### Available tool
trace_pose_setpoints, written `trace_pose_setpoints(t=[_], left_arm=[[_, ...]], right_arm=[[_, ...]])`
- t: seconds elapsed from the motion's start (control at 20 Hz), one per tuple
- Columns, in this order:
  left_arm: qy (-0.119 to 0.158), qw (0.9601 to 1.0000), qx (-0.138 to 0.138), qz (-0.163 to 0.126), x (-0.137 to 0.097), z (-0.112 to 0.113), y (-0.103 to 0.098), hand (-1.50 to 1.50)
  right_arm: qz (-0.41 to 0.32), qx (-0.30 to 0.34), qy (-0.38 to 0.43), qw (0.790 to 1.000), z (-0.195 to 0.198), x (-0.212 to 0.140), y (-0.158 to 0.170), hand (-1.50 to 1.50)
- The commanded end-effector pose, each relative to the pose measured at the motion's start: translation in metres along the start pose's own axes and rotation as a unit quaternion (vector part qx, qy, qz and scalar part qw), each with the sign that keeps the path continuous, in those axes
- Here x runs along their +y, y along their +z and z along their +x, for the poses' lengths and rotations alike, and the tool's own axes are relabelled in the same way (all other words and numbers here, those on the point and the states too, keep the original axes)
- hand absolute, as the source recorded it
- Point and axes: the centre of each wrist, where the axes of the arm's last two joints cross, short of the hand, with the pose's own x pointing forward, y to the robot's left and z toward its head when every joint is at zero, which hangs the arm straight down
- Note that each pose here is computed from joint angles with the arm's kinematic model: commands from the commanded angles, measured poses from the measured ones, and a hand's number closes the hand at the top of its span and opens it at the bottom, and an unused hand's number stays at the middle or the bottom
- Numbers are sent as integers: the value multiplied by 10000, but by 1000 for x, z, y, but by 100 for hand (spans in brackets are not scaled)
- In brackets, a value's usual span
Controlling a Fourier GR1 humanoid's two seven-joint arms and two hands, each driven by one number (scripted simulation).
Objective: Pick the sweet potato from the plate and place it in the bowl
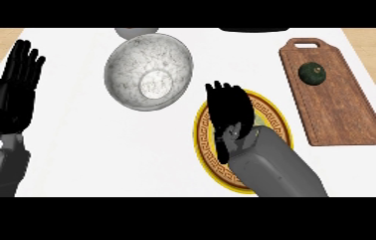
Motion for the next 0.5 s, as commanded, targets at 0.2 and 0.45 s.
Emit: trace_pose_setpoints(t=[0.2,0.45], left_arm=[[-4,10000,8,-22,-6,5,1,0],[24,10000,2,-89,-8,-5,-9,0]], right_arm=[[84,610,138,9980,-5,33,-3,-150],[84,407,89,9991,-12,20,-18,-150]])
